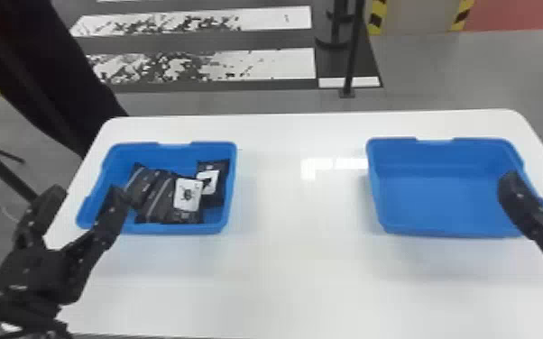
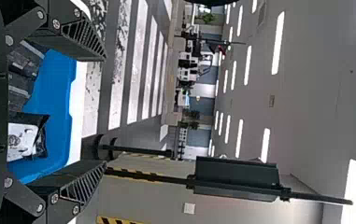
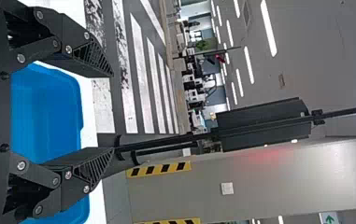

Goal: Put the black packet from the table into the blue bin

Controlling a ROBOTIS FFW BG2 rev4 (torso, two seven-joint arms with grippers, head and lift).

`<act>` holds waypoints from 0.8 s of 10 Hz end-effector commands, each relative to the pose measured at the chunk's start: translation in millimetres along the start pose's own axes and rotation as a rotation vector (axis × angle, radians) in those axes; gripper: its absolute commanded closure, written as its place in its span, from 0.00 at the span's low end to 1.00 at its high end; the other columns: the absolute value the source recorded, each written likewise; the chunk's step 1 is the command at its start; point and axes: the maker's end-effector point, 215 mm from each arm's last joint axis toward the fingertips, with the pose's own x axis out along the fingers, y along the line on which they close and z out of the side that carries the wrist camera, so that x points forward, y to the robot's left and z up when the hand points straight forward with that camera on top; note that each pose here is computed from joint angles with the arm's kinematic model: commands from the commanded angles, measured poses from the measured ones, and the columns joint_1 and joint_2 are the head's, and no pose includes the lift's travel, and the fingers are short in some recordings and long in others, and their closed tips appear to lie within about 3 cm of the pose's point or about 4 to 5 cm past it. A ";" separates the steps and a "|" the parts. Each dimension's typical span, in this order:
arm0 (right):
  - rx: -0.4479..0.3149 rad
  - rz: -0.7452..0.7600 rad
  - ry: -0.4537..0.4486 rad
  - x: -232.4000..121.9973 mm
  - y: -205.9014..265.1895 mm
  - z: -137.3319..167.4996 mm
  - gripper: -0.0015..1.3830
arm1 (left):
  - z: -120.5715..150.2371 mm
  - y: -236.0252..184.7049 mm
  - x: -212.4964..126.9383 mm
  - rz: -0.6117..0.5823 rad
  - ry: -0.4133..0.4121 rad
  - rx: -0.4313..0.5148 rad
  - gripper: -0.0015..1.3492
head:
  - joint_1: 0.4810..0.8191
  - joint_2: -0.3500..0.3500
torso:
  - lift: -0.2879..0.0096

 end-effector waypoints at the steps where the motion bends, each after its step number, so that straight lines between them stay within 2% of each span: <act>1: 0.000 -0.001 -0.001 -0.1 -0.3 0.2 0.37 | -0.1 -0.5 0.1 -0.001 0.000 -0.001 0.19 | 0.63 0.62 | 0.60; 8: 0.001 0.001 -0.001 0.1 0.7 0.0 0.37 | -0.9 -0.4 -0.7 0.000 0.002 -0.003 0.19 | 0.63 0.62 | 0.60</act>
